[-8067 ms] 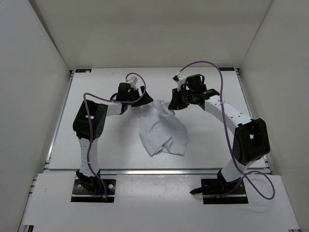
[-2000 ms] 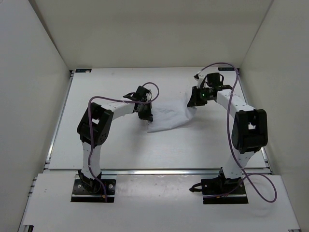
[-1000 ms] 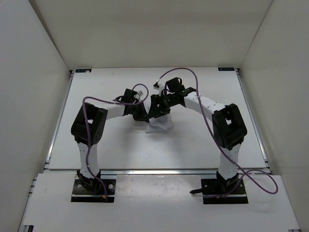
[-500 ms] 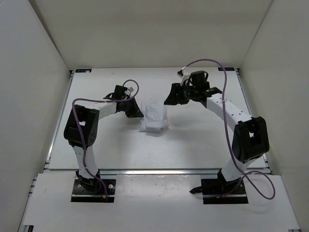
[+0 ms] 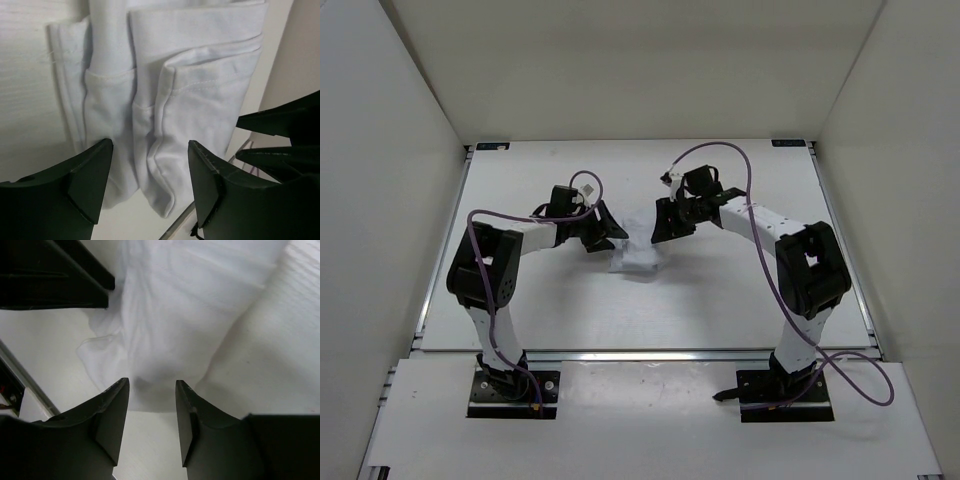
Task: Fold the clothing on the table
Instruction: Fold the skirt
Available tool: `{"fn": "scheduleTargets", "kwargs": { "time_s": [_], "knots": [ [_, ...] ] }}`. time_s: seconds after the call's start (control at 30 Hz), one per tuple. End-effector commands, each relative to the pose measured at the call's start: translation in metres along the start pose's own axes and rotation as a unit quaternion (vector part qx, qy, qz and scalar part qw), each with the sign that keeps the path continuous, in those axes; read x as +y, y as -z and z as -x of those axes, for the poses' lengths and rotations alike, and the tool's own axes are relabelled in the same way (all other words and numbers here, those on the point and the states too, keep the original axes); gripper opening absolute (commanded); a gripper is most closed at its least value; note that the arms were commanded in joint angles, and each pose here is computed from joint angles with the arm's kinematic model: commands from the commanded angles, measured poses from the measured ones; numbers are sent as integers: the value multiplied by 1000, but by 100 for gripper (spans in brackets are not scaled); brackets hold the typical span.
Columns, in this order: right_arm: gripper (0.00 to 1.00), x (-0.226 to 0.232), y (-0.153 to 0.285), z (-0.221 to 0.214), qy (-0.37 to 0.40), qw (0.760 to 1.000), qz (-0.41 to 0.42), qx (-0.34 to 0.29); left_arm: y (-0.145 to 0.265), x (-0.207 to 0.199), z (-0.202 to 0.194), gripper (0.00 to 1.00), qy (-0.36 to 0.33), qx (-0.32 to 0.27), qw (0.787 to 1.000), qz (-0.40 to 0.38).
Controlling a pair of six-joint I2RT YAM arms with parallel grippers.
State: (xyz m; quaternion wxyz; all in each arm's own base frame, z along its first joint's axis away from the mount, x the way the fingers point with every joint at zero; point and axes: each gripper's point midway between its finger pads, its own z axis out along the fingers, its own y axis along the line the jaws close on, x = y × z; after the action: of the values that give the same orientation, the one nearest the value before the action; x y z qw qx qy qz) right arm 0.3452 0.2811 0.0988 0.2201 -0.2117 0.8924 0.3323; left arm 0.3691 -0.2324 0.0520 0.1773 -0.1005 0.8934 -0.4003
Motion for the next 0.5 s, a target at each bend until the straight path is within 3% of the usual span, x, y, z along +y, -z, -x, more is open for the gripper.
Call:
{"fn": "scheduleTargets", "kwargs": {
  "time_s": [0.0, 0.13, 0.33, 0.47],
  "knots": [
    [38, -8, 8, 20, 21, 999, -15, -19, -10, -28, 2, 73, -11, -1, 998, -66],
    [32, -14, 5, 14, 16, 1000, -14, -10, -21, -34, -2, 73, -7, 0, 996, -86],
    [30, -12, -6, 7, 11, 1000, -1, 1, -33, -21, -6, 71, 2, 0, 999, -55],
    [30, -12, -8, 5, 7, 1000, 3, 3, -34, -19, -8, 53, 28, -16, 997, -65]
  ]
}}
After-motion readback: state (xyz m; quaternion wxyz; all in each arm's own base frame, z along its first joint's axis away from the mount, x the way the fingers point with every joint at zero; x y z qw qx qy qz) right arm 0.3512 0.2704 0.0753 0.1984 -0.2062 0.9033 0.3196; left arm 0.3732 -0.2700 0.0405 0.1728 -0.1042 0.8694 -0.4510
